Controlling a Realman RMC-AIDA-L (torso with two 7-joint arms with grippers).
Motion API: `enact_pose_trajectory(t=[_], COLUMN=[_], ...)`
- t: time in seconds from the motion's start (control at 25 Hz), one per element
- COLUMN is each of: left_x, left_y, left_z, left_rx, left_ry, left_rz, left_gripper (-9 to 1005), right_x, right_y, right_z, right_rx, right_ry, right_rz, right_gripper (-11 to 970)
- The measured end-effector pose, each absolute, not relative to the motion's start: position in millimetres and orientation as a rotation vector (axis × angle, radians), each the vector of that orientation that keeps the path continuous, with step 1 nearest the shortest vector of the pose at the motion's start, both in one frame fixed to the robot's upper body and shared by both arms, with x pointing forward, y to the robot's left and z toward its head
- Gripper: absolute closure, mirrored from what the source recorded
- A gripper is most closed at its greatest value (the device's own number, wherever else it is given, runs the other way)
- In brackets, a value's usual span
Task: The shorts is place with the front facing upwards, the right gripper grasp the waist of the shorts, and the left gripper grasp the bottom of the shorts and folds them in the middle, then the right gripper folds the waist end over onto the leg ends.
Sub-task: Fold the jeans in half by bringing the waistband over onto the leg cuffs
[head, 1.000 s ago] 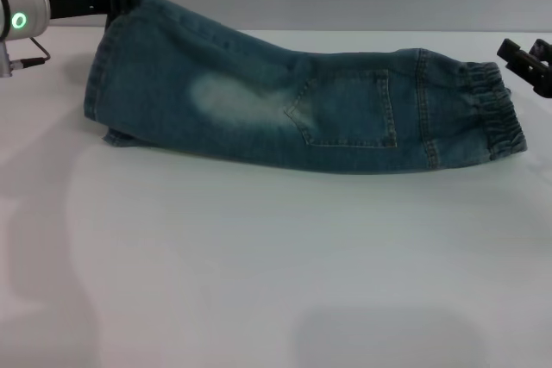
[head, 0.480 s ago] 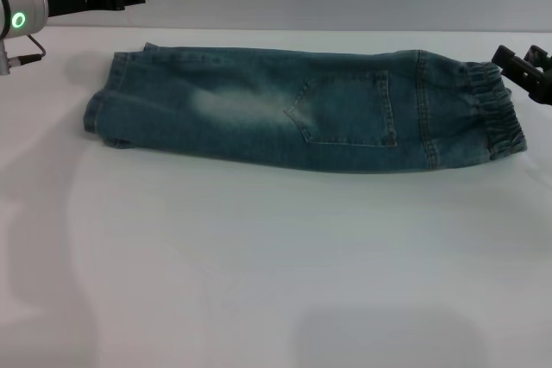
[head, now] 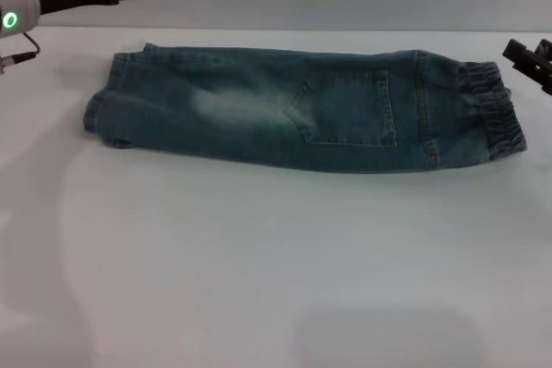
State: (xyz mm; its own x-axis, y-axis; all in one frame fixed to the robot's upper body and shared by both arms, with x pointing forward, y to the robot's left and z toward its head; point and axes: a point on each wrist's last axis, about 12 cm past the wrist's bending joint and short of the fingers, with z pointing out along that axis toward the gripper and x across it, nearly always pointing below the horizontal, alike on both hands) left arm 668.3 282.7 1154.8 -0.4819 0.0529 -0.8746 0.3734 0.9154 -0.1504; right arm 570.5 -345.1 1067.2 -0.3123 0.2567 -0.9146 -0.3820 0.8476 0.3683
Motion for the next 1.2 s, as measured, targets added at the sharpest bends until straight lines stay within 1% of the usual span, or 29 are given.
enact_pose_trajectory(t=[0.04,0.12,0.28,0.32,0.4,0.44,0.48,0.64,0.84,0.96,1.2], left_x=[664.2,659.2,656.2,646.0,638.8,638.8,633.4,627.7,621.8,620.1,617.0], left_y=[286.7,289.4,290.2,294.1,295.6,295.6,296.6,298.2,297.3,296.6,297.0], left_z=[1156.1,1157.2,1157.9,1157.3,1154.3,1154.3,1148.8,1145.1,1143.5,1142.9,1141.6], left_rx=[0.300,0.296,0.302,0.306,0.306,0.306,0.299,0.305,0.328,0.328,0.332], left_ry=[1.991,1.926,1.887,1.787,1.731,1.731,1.712,1.699,1.681,1.672,1.663], left_rz=[-0.427,-0.472,-0.497,-0.556,-0.596,-0.596,-0.623,-0.642,-0.671,-0.688,-0.702], left_gripper=[163,163,163,163,163,163,163,163,163,163,163], right_x=[572.7,576.4,583.7,584.9,586.4,587.9,587.9,595.6,611.3,615.0,621.3], right_y=[-349.9,-355.7,-365.1,-367.1,-370.3,-372.3,-372.3,-375.1,-370.9,-368.0,-354.2], right_z=[1071.6,1078.0,1098.3,1104.9,1116.7,1125.5,1125.5,1139.3,1149.4,1149.8,1139.3], right_rx=[-0.108,-0.133,-0.221,-0.242,-0.277,-0.303,-0.303,-0.372,-0.421,-0.432,-0.469], right_ry=[1.804,1.861,1.991,2.014,2.064,2.114,2.114,2.234,2.326,2.334,2.359], right_rz=[0.652,0.680,0.724,0.729,0.730,0.716,0.716,0.635,0.561,0.549,0.480], right_gripper=[294,294,293,293,293,294,294,295,294,293,313])
